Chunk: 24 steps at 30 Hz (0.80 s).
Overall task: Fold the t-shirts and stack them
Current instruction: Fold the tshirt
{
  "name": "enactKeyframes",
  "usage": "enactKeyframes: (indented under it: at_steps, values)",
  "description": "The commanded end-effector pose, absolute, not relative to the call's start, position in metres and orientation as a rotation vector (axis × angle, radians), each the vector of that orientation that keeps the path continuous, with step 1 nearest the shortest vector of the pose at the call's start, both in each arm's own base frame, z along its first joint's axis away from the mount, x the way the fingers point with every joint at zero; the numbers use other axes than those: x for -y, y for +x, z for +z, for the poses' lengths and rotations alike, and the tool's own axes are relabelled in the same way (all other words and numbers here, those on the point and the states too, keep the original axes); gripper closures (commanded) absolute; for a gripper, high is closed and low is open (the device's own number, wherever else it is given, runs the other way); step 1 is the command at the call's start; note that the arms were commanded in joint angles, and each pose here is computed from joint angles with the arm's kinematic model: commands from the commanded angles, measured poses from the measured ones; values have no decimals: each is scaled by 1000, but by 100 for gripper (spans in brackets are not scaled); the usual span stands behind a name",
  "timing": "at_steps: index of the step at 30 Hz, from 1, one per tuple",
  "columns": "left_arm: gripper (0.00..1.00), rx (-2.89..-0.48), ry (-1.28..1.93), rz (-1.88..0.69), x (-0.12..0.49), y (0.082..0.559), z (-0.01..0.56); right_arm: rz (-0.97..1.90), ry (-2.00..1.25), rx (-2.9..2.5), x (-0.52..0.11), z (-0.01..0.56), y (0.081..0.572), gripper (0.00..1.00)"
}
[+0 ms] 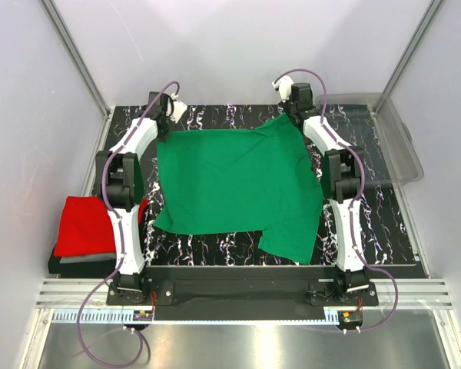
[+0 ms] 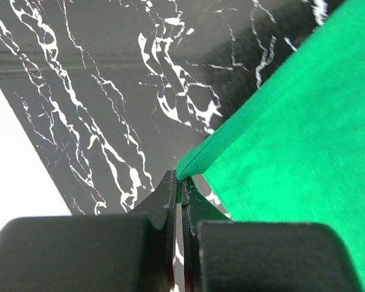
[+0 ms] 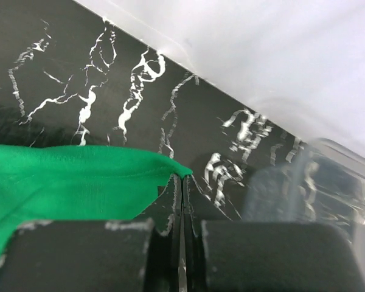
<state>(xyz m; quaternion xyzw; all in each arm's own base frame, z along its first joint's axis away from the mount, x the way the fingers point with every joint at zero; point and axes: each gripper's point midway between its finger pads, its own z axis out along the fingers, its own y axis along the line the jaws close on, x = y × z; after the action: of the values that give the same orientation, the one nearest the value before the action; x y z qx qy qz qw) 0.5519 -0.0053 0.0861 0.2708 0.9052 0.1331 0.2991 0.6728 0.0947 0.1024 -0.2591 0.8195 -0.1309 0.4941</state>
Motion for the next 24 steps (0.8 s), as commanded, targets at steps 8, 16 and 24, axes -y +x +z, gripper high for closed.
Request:
enactKeyframes:
  at_steps: [8,16,24]
  values:
    - [100,-2303,735,358,5,544,133,-332,-599,-1909,-81,193,628,100]
    - [100,-2294,751,382,-6,532,143,-305,-593,-1952,-76,196,589,100]
    - [100,-2308,763,385,-15,512,144,-274,-604,-2014,-73,185,548,100]
